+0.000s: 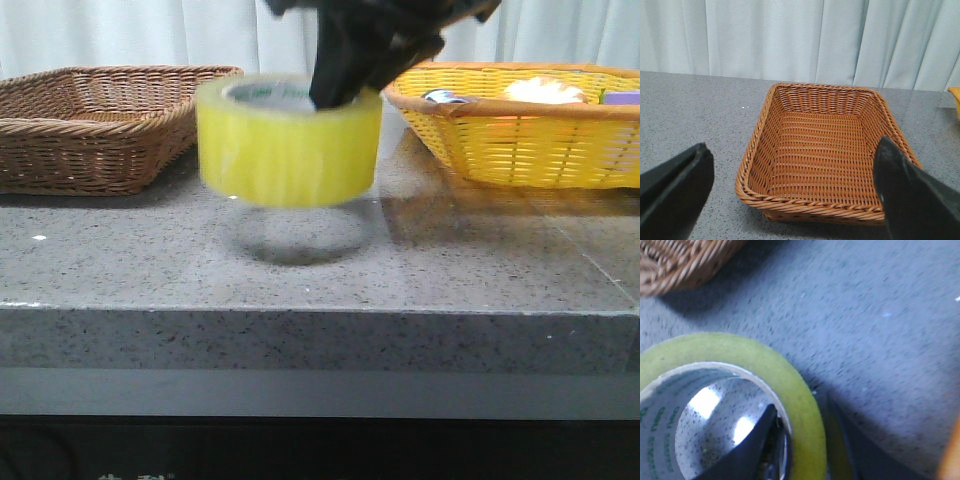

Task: Transfer tape with both arms
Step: 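Lift the tape roll out and set it on the table between baskets, then release the tape roll and withdraw the right gripper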

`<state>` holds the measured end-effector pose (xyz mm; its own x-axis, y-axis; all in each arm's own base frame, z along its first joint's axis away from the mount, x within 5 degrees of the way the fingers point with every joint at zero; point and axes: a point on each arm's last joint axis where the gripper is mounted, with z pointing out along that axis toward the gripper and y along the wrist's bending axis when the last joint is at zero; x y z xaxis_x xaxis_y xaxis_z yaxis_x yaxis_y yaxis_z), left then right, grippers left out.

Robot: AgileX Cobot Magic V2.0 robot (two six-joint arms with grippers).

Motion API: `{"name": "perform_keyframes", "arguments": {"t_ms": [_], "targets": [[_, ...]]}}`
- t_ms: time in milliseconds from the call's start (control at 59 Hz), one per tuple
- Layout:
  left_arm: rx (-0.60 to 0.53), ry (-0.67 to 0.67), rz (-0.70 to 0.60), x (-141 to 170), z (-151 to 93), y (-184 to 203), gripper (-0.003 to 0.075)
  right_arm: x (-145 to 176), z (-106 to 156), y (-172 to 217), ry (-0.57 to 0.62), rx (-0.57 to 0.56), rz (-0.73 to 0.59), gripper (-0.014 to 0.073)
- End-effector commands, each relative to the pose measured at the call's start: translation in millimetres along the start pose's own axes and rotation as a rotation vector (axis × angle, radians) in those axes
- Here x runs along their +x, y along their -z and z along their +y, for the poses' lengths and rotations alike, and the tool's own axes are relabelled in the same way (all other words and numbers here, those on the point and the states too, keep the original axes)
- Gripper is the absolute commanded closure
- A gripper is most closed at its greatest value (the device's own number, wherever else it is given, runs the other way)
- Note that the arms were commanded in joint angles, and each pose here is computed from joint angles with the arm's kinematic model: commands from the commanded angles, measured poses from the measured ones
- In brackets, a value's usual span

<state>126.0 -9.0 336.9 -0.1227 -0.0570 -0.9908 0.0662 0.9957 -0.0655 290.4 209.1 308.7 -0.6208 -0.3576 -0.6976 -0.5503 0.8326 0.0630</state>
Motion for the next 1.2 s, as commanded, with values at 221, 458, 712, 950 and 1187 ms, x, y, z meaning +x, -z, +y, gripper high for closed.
{"name": "perform_keyframes", "arguments": {"t_ms": [221,458,712,950,1187], "targets": [[0.002,0.006,-0.106,-19,-1,2,0.0083,-10,5,0,0.007,-0.017,-0.107,0.05],[0.002,0.006,-0.106,-19,-1,2,0.0083,-10,5,-1,0.007,-0.017,-0.111,0.0307],[0.002,0.006,-0.106,-19,-1,2,0.0083,-20,5,28,0.007,-0.02,-0.21,0.03],[0.002,0.006,-0.106,-19,-1,2,0.0083,-33,-6,77,-0.014,0.001,-0.386,0.0468],[0.002,0.006,-0.106,-19,-1,2,0.0083,-34,-39,114,-0.072,0.092,-0.462,0.0666]]}}
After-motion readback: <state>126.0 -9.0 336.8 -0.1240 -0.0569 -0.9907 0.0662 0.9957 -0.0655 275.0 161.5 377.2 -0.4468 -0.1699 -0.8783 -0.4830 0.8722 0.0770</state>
